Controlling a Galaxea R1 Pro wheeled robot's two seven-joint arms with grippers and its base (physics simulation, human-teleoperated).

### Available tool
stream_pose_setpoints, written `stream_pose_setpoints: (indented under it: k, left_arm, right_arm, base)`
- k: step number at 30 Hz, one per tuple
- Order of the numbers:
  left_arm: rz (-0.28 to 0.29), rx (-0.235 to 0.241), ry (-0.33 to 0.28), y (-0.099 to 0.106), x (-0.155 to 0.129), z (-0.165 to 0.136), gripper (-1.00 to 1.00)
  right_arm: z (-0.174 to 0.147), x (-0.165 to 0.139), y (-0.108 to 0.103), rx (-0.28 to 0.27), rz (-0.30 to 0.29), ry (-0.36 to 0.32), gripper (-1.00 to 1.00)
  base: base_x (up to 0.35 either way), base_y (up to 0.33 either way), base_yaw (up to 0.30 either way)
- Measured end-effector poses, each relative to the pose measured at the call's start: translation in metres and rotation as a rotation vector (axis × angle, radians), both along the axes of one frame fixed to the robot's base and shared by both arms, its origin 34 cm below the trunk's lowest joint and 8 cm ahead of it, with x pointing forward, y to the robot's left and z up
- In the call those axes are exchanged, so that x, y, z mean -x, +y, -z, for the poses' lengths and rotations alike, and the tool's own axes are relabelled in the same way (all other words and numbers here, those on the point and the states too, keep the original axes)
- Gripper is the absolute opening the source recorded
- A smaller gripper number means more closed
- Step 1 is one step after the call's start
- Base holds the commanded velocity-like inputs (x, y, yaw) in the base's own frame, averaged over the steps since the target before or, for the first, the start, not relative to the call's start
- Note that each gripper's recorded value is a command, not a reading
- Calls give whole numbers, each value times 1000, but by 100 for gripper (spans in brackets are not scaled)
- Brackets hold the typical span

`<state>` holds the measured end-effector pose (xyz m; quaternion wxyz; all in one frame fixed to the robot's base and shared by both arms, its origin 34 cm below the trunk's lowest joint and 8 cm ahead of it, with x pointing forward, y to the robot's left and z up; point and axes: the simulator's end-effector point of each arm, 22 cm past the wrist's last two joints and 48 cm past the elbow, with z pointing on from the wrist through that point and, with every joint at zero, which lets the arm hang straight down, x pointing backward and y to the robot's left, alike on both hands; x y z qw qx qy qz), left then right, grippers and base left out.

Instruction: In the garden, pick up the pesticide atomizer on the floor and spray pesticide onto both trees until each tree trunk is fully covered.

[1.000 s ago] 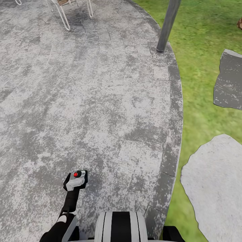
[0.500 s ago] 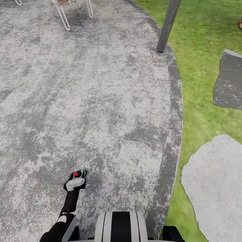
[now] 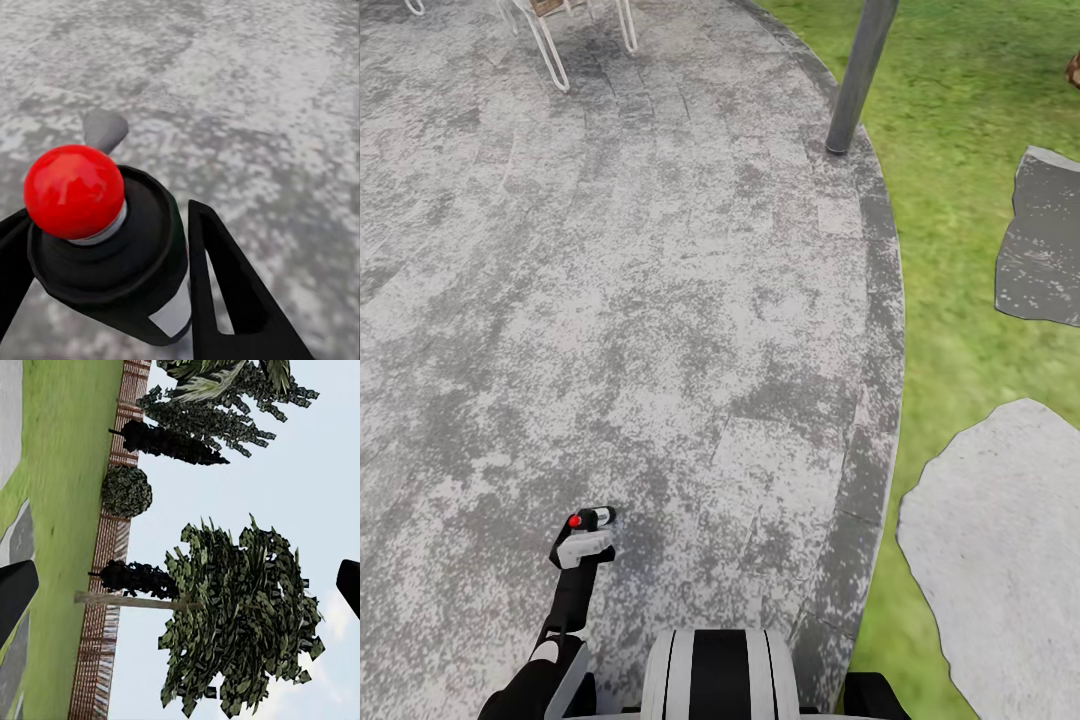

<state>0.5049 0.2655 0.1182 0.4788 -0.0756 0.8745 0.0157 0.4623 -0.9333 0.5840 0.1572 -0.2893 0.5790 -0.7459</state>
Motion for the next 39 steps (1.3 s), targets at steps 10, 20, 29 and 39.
stream_pose_setpoints:
  k: [10, 20, 29, 39]
  left_arm:
    - [0, 0, -14, 0, -5, -4, -100]
    - [0, 1, -57, 0, -20, -23, -100]
    - [1, 1, -93, -1, -33, -41, -100]
    - [1, 1, -133, -1, -46, -60, -100]
  right_arm:
    - [-3, 0, 0, 4, -1, -8, 100]
    - [-19, 5, 0, 4, -1, -48, 100]
    - [-34, 9, 0, 4, -1, -85, 100]
    - [-49, 14, 0, 3, -1, -125, 100]
  base:
    - [0, 0, 0]
    - [0, 0, 0]
    - [0, 0, 0]
    - [0, 0, 0]
